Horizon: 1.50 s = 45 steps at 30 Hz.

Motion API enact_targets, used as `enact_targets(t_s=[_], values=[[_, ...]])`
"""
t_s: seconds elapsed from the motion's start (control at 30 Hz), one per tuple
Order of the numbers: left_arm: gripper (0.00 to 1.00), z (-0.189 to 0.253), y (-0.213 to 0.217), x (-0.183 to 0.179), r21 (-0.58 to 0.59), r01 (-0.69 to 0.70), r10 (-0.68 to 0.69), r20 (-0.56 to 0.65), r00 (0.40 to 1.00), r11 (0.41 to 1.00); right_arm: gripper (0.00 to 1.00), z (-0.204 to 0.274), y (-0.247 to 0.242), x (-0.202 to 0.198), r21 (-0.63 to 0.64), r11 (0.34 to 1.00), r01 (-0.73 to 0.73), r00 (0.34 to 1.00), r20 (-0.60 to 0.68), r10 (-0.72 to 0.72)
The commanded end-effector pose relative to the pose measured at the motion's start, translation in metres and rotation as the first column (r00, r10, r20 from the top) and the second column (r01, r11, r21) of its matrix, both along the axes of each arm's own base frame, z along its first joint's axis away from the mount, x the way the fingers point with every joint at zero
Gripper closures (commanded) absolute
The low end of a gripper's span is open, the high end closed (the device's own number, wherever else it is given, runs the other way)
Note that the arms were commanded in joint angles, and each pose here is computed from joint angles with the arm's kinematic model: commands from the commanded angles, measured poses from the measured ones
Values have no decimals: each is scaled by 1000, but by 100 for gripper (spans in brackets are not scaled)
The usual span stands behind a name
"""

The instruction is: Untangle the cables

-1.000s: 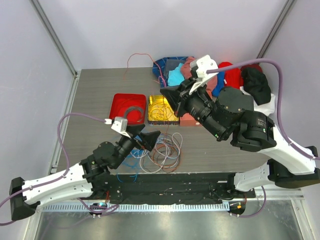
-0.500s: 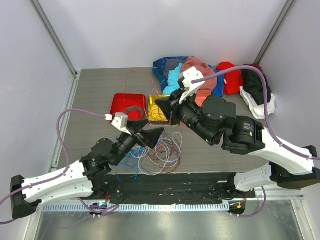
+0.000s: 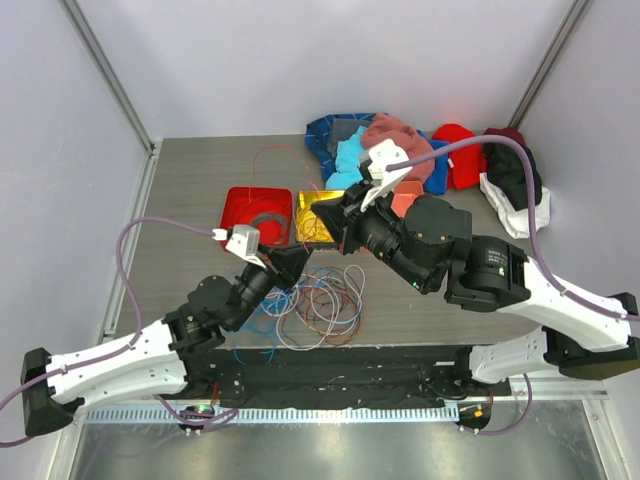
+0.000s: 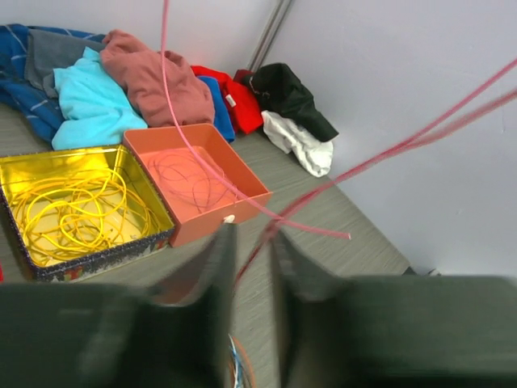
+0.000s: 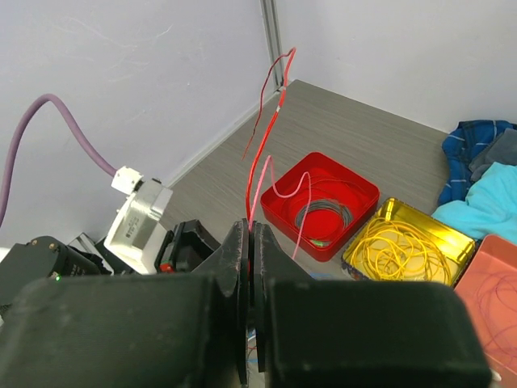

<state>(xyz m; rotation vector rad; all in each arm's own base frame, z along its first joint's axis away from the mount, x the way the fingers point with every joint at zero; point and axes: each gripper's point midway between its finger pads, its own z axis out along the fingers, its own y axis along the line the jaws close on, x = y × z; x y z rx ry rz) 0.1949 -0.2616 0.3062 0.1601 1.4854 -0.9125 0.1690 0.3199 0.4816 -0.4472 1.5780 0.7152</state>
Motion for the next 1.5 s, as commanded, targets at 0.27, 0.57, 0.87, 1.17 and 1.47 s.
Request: enact_targets(t_s=[0.27, 0.57, 0.87, 1.17, 1.47], values=[[100, 15, 28, -11, -82, -16, 15, -12, 1000, 996, 83, -10, -8, -10, 80, 996, -30, 998, -44, 34], [100, 32, 39, -16, -118, -15, 16, 3, 1000, 993, 47, -81, 2, -17, 53, 998, -43, 985, -165, 51], [100, 57, 42, -19, -129, -4, 9, 38, 999, 992, 48, -137, 11, -38, 83, 986, -142, 954, -254, 159], [100, 62, 38, -25, -150, 39, -35, 29, 999, 988, 48, -141, 16, -28, 93, 989, -117, 972, -194, 133], [100, 59, 34, -27, -154, 57, -56, 12, 998, 986, 50, -149, 29, -13, 45, 996, -75, 986, -148, 81]])
